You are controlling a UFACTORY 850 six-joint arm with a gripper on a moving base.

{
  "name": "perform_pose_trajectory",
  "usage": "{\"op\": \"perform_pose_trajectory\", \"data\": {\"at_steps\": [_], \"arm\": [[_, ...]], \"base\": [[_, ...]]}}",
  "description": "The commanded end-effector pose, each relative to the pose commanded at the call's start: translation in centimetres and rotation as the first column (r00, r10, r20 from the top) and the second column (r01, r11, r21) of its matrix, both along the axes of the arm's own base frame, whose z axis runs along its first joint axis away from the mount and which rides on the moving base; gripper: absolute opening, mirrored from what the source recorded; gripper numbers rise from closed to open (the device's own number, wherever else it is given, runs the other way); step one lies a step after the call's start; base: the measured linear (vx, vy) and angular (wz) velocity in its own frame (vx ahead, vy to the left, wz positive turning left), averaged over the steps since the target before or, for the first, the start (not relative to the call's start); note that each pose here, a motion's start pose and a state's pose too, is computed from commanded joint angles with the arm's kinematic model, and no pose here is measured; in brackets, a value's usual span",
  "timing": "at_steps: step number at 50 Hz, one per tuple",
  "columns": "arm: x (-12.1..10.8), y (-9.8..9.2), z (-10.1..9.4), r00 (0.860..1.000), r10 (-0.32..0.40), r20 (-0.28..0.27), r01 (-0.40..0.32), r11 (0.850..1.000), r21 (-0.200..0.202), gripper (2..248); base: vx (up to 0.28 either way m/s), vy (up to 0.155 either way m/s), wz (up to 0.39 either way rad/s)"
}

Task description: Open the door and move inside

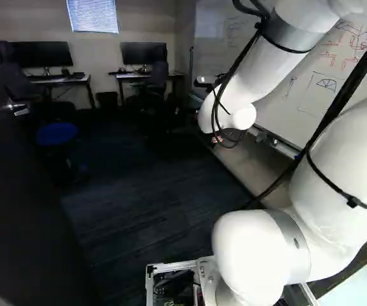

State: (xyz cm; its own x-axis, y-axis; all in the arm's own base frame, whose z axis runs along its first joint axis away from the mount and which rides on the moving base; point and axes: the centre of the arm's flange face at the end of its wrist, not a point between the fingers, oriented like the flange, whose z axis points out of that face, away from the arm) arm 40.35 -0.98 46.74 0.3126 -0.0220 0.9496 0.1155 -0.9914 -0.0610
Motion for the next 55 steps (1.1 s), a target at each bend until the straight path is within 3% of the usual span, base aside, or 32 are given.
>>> {"op": "perform_pose_trajectory", "data": {"at_steps": [55], "arm": [[0.0,0.0,0.0,1.0,0.0,0.0,0.0,1.0,0.0,247]], "base": [[0.228,0.006,0.008]]}}
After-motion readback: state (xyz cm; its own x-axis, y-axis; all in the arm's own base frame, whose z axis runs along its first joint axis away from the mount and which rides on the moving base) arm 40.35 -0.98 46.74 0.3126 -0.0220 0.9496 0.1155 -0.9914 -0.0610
